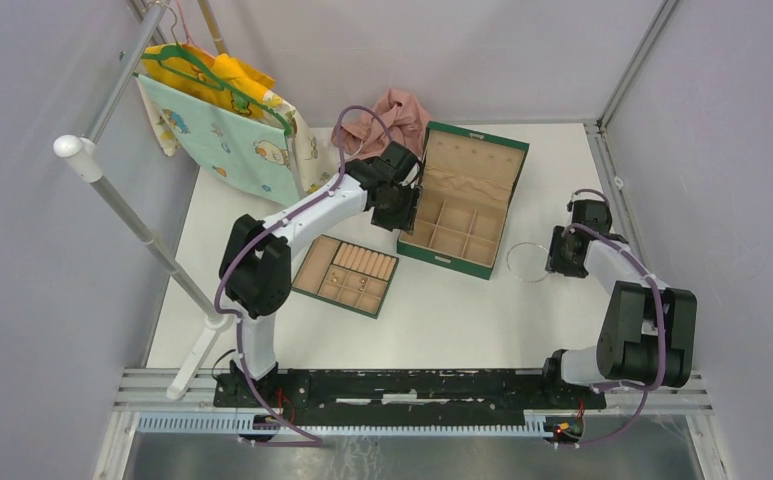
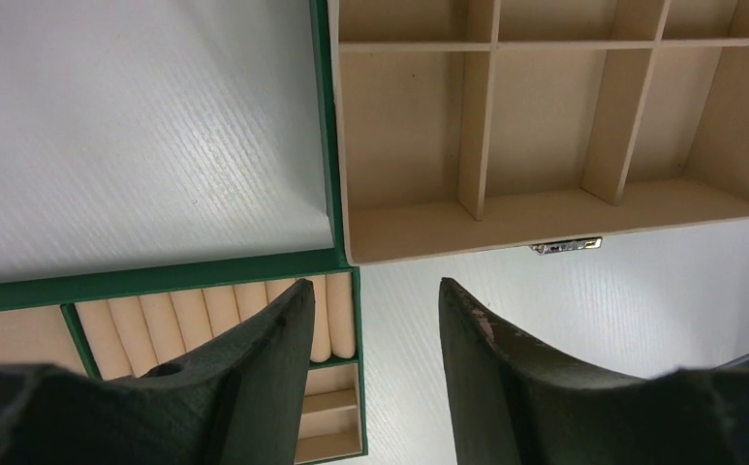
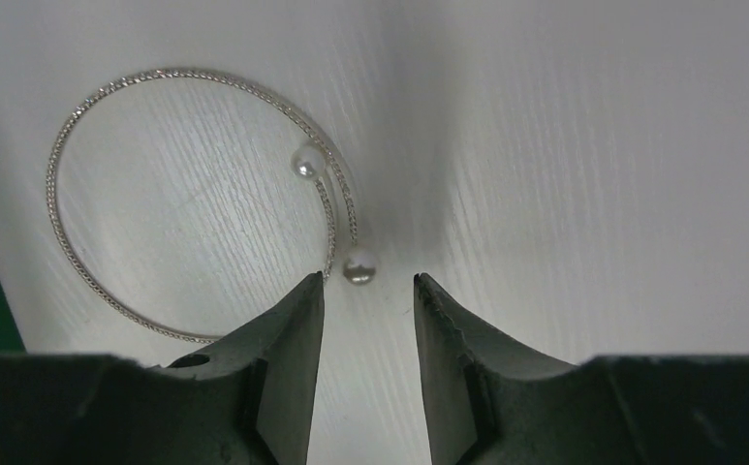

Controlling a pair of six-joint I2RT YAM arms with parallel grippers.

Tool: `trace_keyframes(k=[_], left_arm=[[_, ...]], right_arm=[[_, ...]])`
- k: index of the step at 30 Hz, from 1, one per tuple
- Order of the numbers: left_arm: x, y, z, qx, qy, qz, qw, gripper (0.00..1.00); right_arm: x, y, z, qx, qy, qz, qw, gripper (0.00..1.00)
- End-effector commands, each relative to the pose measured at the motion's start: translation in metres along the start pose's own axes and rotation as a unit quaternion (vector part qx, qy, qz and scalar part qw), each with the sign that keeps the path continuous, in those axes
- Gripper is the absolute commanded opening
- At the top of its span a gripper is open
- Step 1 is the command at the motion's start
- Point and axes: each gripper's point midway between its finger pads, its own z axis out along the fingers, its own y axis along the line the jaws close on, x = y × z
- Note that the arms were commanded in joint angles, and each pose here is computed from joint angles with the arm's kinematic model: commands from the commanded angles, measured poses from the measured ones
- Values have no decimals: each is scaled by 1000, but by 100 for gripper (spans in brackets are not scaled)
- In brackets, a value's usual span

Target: Organize the mixed jewelry

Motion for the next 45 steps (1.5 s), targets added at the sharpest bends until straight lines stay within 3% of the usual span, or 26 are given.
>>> trace_keyframes(k=[1,12,15,17,18,25,33,45], left_arm=[[-21,-6,-7,12,-30,14,999,56],[-22,-6,-2,9,-24,15,1000,56],[-21,-6,0,11,-20,14,1000,56],[-20,-5,0,8,-19,14,1000,56],[-21,-4,0,5,-19,12,1000,56],[-38,-2,-6,24,-25,-50,998,57],[-50,4,-21,22,-51,-60,997,58],[-59,0,-37,67,-59,-87,992,59]], right_arm=[[-28,9,3,-23,-36,3,999,43],[-19,8,14,-24,-20,4,1000,27],[-20,9,12,-26,-21,5,999,16],[-24,11,7,-32,-29,11,999,1],[-26,12,4,-33,-33,18,999,0],[-37,24,-31,-68,-76,60,993,0],[-64,19,-83,-69,-165,79,981,0],[-91,60,-140,-173,-261,186,931,0]])
